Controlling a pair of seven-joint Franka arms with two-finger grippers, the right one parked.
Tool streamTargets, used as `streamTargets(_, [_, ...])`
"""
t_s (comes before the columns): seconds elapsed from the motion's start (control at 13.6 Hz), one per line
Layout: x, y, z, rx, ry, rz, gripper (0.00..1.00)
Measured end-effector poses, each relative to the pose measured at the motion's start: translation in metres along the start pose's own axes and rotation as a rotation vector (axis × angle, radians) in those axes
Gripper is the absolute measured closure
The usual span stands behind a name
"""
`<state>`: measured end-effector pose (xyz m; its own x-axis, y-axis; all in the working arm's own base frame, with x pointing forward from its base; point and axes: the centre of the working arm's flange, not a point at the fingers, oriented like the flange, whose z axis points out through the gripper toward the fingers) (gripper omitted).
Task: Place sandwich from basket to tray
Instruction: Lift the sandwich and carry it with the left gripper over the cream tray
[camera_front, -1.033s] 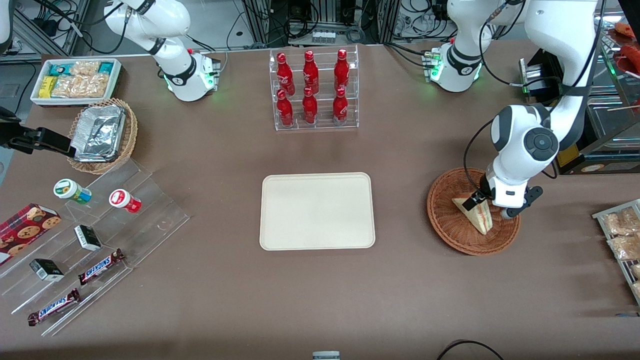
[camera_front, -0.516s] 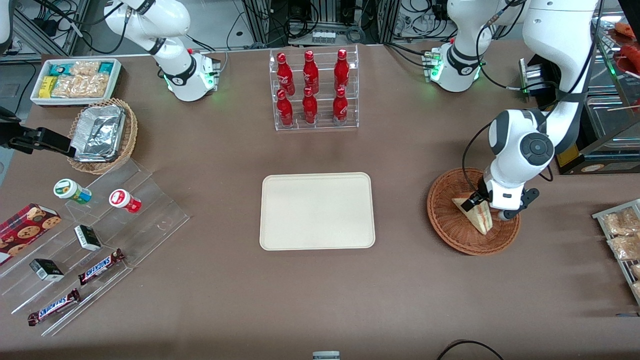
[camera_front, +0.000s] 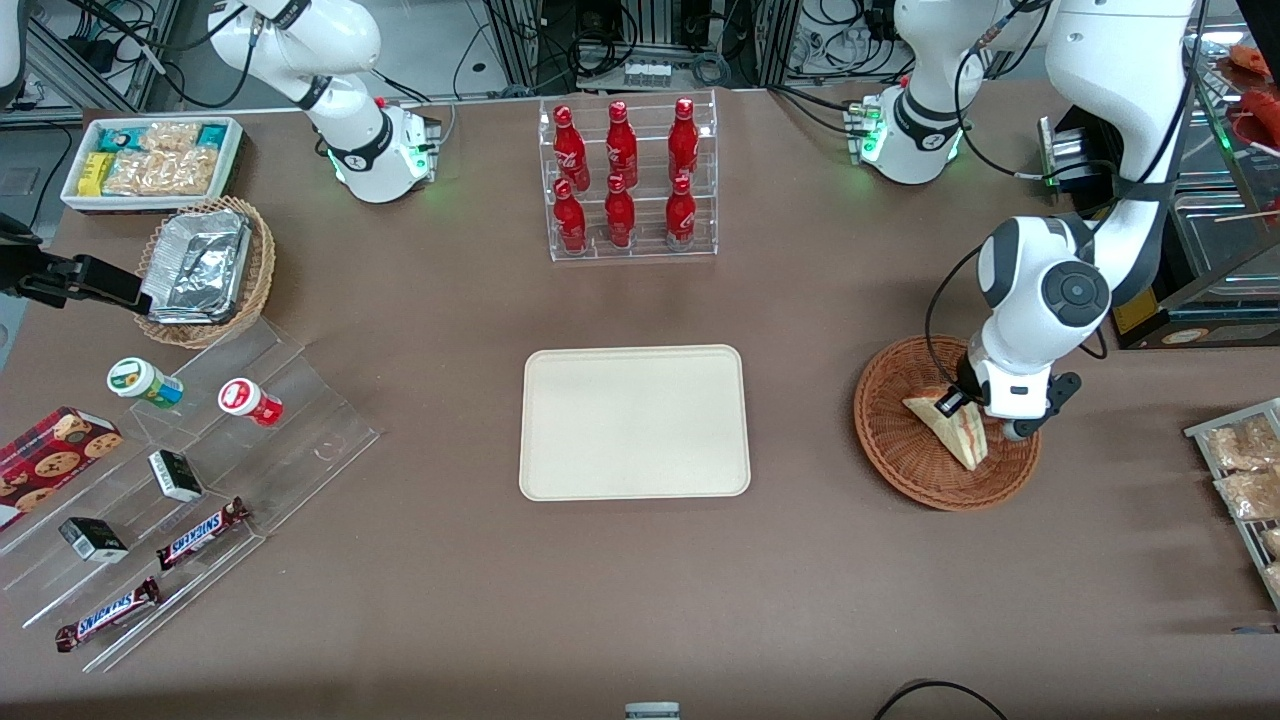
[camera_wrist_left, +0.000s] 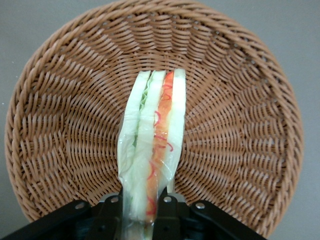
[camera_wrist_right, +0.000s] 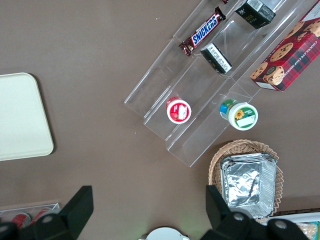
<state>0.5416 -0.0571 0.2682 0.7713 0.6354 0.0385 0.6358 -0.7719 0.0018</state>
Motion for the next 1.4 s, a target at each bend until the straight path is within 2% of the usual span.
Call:
streamTargets(0.15, [0.000,0.001,-0.023,0.014,-0.001,0.011,0.79])
streamTargets(0.37, [-0.017,0.017,-0.088,0.073,-0.034,0.064,0.81])
streamTargets(0.44, [-0.031,0.030,-0.111,0.084,-0.041,0.098,0.84])
streamTargets(0.59, [-0.070,0.066,-0.145,0.103,-0.051,0.178,0.84])
streamTargets(0.74, [-0.115,0.100,-0.164,0.105,-0.050,0.258,0.84])
streamTargets(0.96, [-0.175,0.141,-0.163,0.096,-0.053,0.375,0.84])
streamTargets(1.25, [-0.255,0.209,-0.136,0.093,-0.087,0.478,0.83])
streamTargets(1.4, [-0.289,0.246,-0.115,0.099,-0.077,0.508,0.83])
